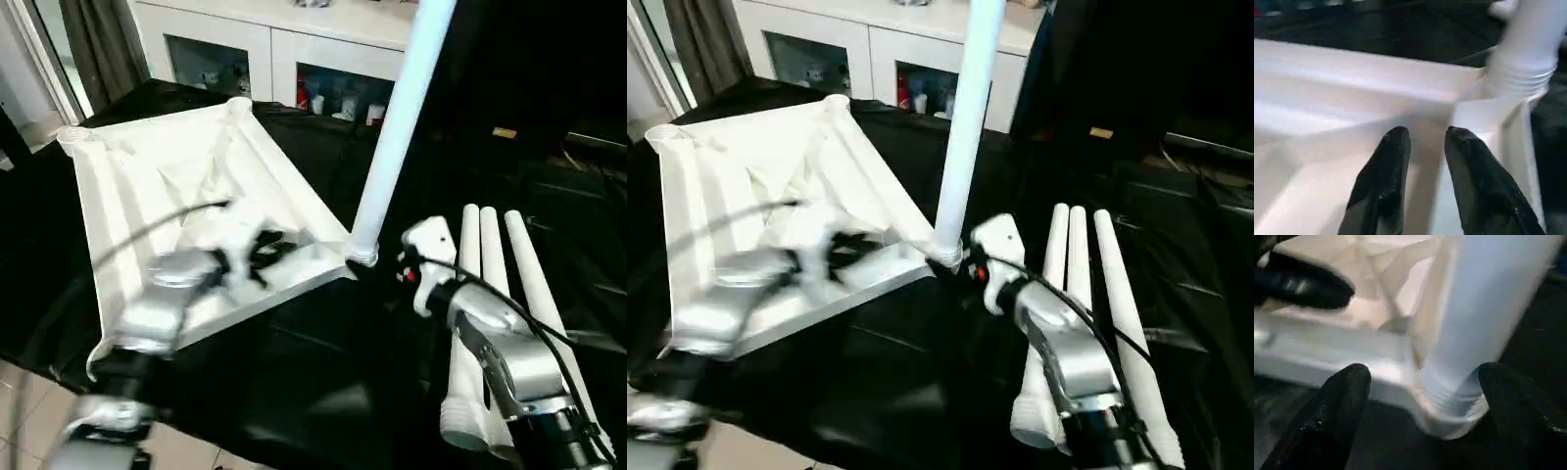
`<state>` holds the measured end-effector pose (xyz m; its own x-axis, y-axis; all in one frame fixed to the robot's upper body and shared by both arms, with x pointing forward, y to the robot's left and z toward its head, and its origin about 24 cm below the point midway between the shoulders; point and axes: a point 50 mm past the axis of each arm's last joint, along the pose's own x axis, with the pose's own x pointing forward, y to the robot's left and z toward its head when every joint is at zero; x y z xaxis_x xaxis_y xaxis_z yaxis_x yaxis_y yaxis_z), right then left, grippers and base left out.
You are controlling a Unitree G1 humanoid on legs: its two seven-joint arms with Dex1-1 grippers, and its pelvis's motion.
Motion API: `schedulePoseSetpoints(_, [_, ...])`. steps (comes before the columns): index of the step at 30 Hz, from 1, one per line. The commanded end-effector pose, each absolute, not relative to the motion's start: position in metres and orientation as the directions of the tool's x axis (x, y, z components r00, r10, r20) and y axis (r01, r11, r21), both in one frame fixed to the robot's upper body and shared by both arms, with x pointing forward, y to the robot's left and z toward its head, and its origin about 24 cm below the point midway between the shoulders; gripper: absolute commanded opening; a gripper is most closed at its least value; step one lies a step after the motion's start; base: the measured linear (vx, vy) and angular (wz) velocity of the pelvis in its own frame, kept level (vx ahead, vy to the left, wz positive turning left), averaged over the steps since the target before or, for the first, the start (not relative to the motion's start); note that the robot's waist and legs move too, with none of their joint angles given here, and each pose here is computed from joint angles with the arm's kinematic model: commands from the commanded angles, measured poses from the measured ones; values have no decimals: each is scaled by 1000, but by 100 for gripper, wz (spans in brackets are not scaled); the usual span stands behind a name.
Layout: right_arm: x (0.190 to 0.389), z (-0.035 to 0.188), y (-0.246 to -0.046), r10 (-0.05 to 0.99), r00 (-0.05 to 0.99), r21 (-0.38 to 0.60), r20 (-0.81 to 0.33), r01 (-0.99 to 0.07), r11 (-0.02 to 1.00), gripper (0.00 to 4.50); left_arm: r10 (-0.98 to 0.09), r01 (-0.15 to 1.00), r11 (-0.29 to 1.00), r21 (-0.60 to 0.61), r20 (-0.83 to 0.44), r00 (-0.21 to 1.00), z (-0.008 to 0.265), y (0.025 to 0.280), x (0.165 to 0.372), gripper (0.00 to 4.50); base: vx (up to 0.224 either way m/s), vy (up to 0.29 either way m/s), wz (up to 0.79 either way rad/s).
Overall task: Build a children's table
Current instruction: Rotate leg to tighten
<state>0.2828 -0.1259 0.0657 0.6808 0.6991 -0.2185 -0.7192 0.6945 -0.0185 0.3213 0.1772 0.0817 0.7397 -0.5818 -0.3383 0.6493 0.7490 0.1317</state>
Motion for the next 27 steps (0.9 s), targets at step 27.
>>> schedulePoseSetpoints(27, [328,29,-90,565,740,-46,-366,-621,783,393,12,340,869,359,-702,712,108,318,236,235,0,0,0])
